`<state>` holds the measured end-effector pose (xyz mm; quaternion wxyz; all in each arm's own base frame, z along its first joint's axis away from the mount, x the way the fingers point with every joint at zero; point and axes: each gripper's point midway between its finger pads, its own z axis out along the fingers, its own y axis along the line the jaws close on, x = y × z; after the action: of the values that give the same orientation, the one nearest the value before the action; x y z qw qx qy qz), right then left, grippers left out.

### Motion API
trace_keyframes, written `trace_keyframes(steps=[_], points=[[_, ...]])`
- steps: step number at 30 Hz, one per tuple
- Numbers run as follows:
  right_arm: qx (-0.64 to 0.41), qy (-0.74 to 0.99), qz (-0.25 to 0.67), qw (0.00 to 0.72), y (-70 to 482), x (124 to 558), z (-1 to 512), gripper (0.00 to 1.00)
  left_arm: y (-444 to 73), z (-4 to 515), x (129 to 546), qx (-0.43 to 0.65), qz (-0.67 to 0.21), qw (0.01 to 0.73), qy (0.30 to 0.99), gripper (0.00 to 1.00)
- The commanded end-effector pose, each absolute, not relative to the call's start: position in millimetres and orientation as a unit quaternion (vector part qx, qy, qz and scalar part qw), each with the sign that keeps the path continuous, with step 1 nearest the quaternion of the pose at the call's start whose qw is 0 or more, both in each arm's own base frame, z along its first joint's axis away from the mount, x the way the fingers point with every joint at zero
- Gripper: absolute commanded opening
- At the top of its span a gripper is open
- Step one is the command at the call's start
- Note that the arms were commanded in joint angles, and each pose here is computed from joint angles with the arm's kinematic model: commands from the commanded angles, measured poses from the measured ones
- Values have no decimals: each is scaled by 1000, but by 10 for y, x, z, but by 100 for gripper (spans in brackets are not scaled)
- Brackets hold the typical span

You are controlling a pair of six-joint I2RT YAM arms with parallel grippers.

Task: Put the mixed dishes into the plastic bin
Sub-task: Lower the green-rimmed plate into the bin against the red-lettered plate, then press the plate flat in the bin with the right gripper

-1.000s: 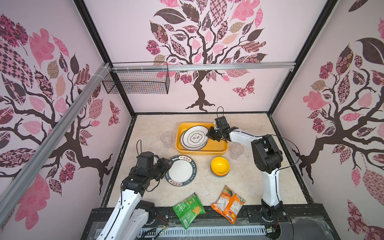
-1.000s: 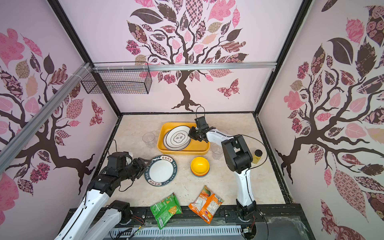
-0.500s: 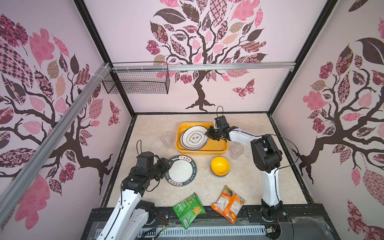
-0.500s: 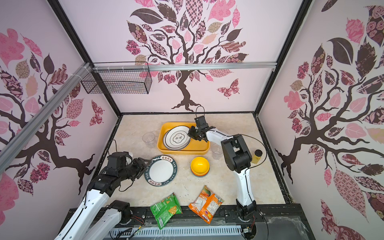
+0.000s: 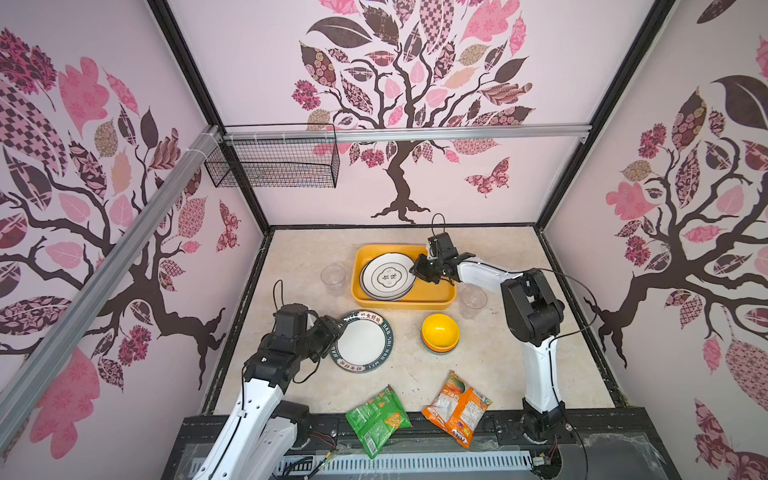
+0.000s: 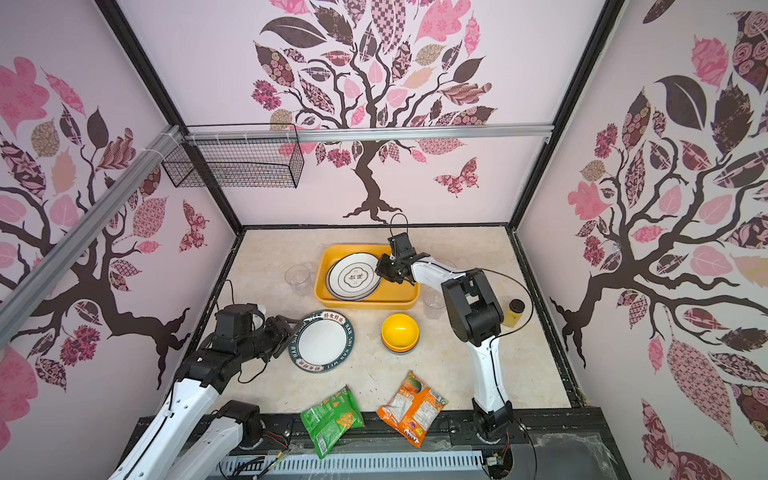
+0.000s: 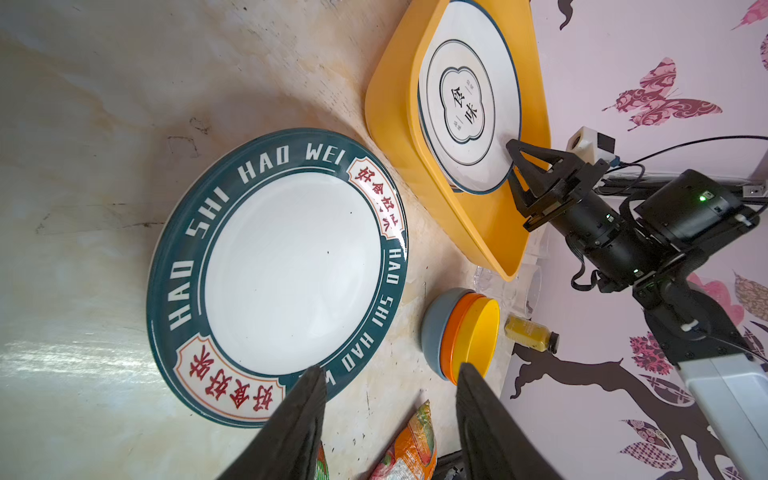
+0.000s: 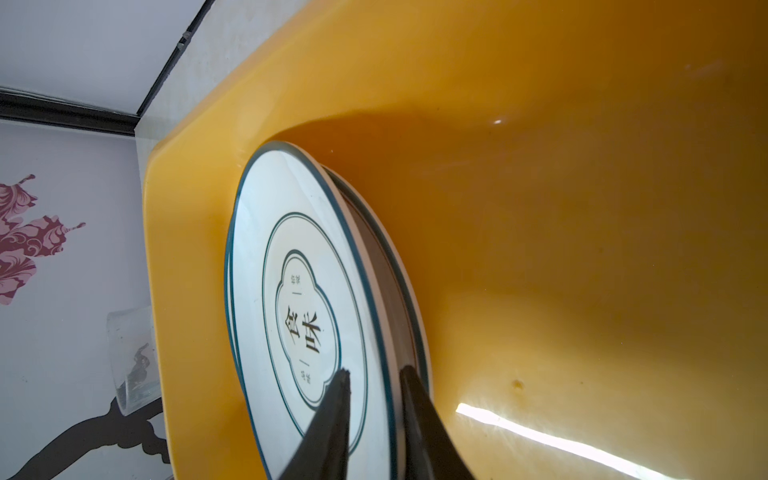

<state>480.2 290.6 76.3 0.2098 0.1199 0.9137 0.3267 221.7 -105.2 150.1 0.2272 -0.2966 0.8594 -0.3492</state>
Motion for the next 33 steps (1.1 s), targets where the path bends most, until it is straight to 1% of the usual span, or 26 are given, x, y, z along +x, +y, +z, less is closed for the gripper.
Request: trace_keyframes(steps=[1,4,6,9,11,15,19,27,33], points=[[110,922,317,193,2965,4773,546,25,-1029,1400,2190,-300,-343,224,862,54],[109,924,314,189,2965,4753,516,26,-1027,1394,2187,-300,-343,224,861,54],[107,925,311,188,2970,4743,502,29,-1026,1385,2184,-301,-342,223,862,54],[107,927,308,186,2964,4731,484,31,-1025,1379,2183,-301,-342,223,862,54],[106,928,304,187,2947,4727,491,33,-1025,1372,2178,-302,-341,222,862,54],[104,931,294,191,2906,4717,502,34,-1022,1364,2174,-303,-341,221,862,54],[99,935,274,202,2845,4711,545,35,-1013,1346,2168,-306,-339,220,862,54],[79,941,221,244,2711,4742,803,39,-987,1318,2155,-312,-331,219,863,54],[64,945,192,257,2659,4760,894,41,-979,1295,2137,-316,-330,216,863,54]])
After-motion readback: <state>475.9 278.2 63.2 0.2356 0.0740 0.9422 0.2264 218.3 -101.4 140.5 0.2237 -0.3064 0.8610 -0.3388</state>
